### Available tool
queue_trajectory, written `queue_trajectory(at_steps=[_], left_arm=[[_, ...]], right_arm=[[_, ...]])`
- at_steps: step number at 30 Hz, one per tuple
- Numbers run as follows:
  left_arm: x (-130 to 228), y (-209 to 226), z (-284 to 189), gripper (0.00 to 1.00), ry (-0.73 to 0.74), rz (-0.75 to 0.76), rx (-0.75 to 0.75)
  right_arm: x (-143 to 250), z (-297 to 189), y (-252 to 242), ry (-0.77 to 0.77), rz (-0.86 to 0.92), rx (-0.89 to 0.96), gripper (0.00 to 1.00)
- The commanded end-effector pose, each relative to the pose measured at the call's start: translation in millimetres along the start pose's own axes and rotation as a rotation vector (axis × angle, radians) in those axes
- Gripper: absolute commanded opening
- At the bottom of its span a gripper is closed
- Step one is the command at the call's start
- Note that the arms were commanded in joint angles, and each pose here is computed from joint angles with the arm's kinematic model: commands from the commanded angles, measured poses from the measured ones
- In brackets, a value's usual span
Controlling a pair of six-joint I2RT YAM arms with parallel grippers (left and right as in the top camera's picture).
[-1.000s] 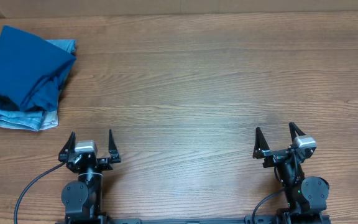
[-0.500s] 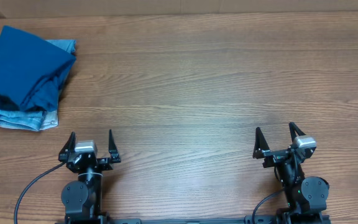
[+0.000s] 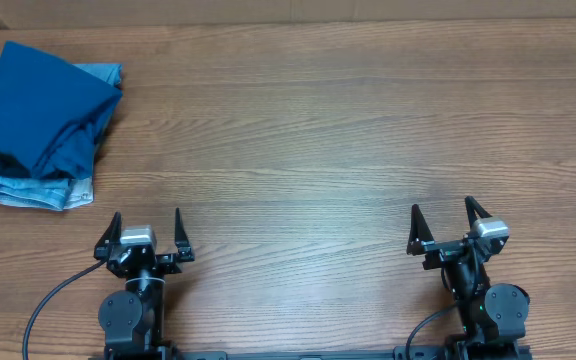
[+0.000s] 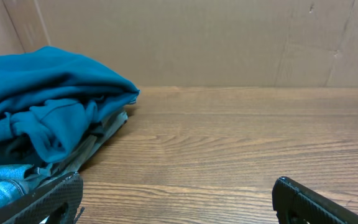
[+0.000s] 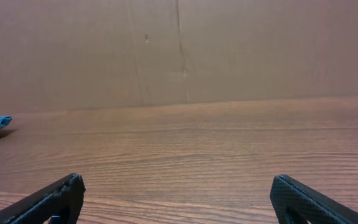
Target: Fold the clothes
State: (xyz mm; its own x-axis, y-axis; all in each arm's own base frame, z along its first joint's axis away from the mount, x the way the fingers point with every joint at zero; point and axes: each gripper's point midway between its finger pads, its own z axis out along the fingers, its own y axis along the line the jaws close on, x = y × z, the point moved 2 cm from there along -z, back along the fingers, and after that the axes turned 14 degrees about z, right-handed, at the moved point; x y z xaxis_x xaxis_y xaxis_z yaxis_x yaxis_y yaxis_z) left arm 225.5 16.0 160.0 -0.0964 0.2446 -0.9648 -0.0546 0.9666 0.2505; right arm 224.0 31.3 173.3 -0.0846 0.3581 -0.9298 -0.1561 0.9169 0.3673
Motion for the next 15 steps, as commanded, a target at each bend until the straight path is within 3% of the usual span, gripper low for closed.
queue_trajectory(at_steps=[1, 15], left_arm=[[1.2, -3.5, 0.2, 1.0, -0.009, 0.023, 0.015], [1.4, -3.5, 0.2, 1.0, -0.008, 0.023, 0.016]], right_arm=[[1.1, 0.1, -1.7, -0.008, 0.001, 0.007, 1.0], [0.4, 0.0, -7.4, -0.015, 0.001, 0.043, 1.0]])
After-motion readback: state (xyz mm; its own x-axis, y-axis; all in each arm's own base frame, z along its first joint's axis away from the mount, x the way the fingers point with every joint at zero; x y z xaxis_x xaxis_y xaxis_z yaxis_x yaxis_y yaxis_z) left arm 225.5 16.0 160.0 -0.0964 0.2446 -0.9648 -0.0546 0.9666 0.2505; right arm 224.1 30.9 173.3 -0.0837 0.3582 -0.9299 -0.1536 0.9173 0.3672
